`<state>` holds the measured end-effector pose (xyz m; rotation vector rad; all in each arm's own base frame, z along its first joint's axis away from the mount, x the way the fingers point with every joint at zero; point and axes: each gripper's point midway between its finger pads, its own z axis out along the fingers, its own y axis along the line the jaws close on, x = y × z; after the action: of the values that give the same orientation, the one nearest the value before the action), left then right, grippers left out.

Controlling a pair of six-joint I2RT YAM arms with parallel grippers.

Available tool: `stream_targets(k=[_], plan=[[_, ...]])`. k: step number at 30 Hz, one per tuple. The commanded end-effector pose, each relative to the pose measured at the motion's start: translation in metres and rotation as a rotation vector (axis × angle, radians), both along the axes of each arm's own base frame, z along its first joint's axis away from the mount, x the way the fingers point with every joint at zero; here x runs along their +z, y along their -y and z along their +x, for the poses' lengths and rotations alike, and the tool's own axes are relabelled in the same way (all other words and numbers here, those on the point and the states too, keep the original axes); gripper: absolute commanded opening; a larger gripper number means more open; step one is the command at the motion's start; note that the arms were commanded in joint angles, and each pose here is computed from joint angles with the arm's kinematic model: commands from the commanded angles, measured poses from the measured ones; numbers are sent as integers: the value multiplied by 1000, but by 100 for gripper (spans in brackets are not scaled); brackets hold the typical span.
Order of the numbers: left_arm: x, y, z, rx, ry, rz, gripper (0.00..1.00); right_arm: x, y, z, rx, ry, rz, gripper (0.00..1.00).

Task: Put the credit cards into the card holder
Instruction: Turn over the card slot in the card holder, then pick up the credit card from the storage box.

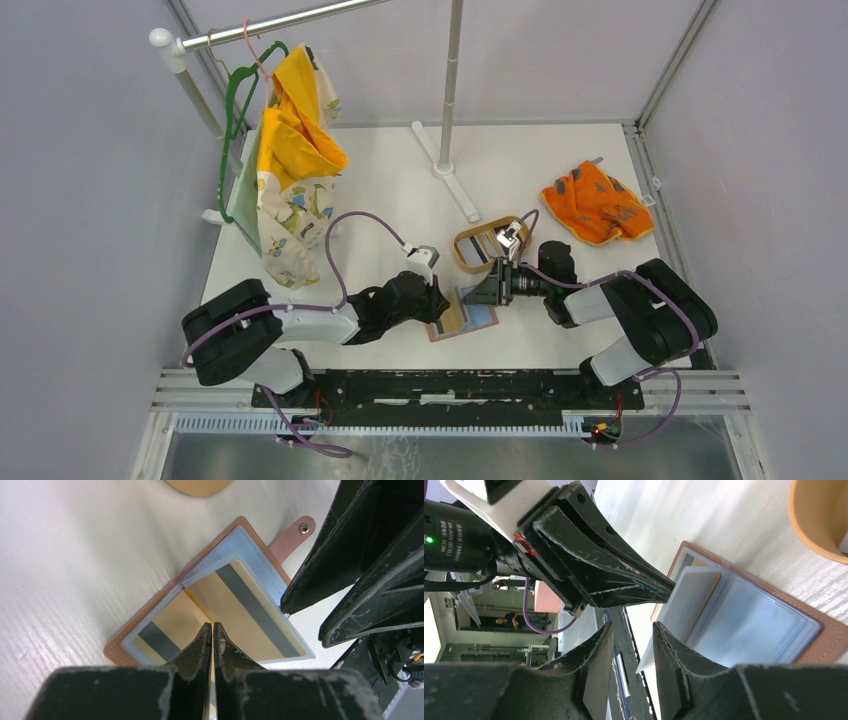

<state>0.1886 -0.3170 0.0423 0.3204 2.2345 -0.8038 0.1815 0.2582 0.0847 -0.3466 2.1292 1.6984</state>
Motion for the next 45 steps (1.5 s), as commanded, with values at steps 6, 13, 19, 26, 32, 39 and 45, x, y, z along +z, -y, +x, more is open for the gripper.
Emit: stream_targets(k=[6, 13, 19, 26, 32, 39, 45], plan=[[12, -20, 6, 104, 27, -10, 9, 11, -20, -8, 83, 50, 62, 38], [10, -44, 4, 155, 39, 28, 10, 13, -39, -16, 158, 91, 77, 38], [17, -65, 4, 204, 64, 44, 11, -8, -49, -14, 236, 177, -21, 38], [46, -68, 3, 207, 122, -55, 21, -6, -39, 32, 347, 646, -302, 39], [83, -56, 5, 182, 199, -204, 42, 36, -9, 76, 386, 1033, -566, 45], [116, -51, 14, 199, 270, -306, 76, 74, 32, 127, 153, 1118, -722, 58], [125, -36, 19, 192, 242, -351, 79, 79, 21, 150, 139, 935, -539, 62]])
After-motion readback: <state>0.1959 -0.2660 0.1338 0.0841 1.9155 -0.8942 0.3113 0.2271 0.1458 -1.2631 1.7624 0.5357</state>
